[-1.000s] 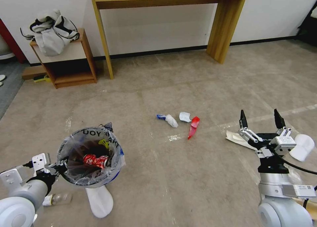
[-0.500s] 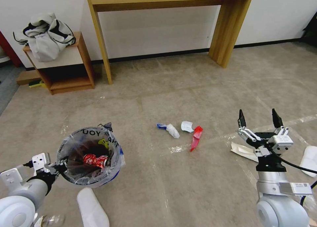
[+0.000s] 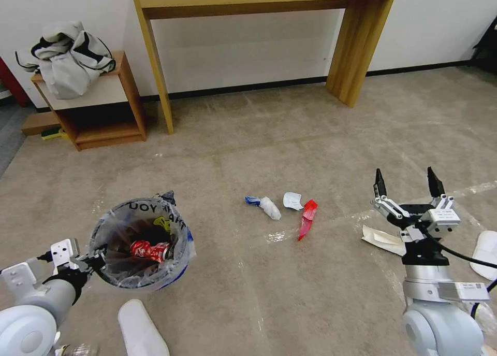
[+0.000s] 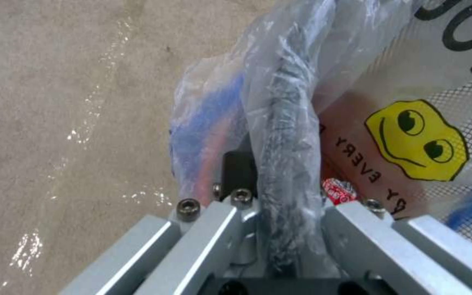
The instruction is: Pick up the trash bin and place the garbage on the floor into it.
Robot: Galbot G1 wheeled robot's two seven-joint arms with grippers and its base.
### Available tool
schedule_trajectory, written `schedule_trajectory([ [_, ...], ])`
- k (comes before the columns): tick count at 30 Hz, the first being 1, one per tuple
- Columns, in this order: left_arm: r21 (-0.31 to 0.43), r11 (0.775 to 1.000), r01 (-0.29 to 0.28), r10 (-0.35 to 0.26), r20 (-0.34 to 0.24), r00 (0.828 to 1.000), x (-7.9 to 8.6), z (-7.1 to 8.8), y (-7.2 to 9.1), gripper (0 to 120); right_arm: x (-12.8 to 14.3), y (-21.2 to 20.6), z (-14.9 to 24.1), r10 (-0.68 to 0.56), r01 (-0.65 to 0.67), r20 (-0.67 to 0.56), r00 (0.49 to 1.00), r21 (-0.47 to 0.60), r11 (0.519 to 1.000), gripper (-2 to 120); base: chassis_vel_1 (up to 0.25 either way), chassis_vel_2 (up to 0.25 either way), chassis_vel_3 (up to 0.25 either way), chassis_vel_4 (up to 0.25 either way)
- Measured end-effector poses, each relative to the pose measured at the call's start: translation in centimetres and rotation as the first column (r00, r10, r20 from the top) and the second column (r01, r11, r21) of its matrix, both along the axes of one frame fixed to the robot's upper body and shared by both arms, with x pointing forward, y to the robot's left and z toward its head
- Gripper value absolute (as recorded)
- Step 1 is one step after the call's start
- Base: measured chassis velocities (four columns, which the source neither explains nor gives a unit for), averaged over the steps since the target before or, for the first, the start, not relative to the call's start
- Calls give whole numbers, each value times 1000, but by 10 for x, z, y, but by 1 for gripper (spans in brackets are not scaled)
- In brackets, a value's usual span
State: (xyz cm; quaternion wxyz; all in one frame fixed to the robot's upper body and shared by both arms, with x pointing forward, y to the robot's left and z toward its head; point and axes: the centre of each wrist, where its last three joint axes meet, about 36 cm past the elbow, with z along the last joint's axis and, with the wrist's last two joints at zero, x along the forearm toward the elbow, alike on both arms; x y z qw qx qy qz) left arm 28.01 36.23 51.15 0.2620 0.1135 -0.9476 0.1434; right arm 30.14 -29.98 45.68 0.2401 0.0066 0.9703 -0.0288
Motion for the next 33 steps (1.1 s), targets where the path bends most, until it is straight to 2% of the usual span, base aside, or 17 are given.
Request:
schedule_trajectory([
  [26,-9,1000,-6,6,7,1000,-2,0,-2,1,-1,-6,4,-1,1,1,1000,-5,1000,100,0,0,0,0],
  [33,-7,1000,-5,6,7,1000,-3,0,-2,1,-3,-5,4,0,0,0,1000,-3,1000,100,-103,109,116,-113],
])
